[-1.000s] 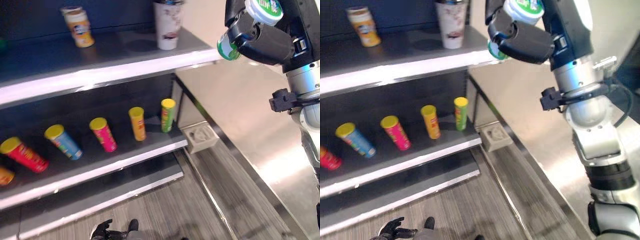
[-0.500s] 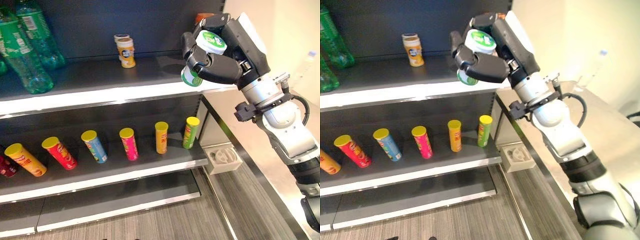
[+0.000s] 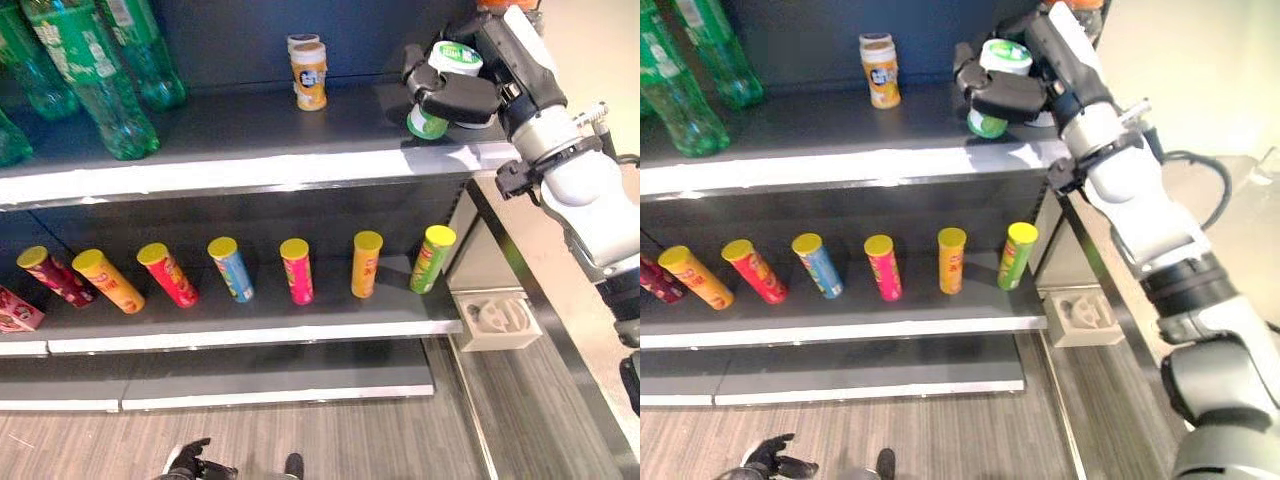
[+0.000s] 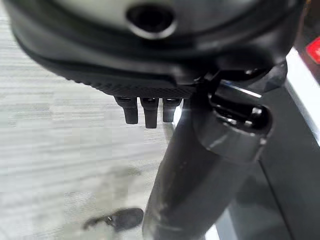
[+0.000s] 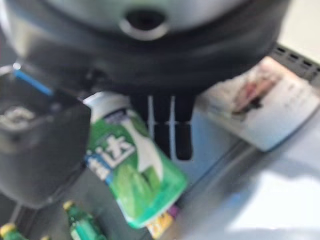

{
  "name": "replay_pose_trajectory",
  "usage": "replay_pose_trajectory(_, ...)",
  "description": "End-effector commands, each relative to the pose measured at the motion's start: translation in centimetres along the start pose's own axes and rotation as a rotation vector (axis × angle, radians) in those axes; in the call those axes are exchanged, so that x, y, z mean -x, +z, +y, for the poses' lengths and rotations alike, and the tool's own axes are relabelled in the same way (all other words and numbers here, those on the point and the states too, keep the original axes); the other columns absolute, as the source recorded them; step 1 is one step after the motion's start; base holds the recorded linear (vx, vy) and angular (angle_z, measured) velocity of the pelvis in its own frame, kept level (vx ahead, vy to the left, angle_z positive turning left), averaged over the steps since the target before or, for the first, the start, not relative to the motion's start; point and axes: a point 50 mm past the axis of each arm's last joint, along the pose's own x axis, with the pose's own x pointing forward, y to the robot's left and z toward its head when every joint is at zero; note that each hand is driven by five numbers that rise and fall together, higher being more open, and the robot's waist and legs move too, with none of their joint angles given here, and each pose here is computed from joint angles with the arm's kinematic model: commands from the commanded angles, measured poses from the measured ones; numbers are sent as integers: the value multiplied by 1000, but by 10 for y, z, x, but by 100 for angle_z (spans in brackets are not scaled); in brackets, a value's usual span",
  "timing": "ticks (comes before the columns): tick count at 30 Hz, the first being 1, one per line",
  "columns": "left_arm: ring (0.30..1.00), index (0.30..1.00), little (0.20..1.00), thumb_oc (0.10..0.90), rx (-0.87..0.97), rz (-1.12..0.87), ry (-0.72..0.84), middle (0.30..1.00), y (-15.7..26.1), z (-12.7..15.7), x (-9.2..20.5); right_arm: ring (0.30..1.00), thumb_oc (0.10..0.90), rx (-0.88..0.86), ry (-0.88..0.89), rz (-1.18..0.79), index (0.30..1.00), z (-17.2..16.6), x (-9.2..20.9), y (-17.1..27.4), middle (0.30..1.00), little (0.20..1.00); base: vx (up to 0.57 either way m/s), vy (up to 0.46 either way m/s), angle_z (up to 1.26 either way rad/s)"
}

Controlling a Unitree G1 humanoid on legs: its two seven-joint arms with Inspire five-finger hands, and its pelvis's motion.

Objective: Put the goods on the table back onto the shelves and tidy them up.

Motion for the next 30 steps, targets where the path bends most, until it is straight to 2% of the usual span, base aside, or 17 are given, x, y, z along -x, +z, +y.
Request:
replay_pose_trajectory(1,900,900,900,800,-74,-50,22,900,10,9,-2,300,400,3,-133,-269,300,-33,-23,66,300,300,115,-94,63)
replay_pose_trajectory(12,900,900,900,800,-64,9,18,900,-4,0,-1,300,400,50,-88,-309,300,-21,-21,74,300,300,40,-24,22)
replay_pose_trajectory(21,900,900,900,800,-78,22,24,900,-7,0,0,300,400,3,-51,-324,300,-6,-22,74,300,300,7,-2,3)
replay_pose_trajectory(30,900,900,900,800,-72,22,21,900,-6,-2,0,300,400,-12,47,-230,300,18,-35,58,300,300,0,0,0)
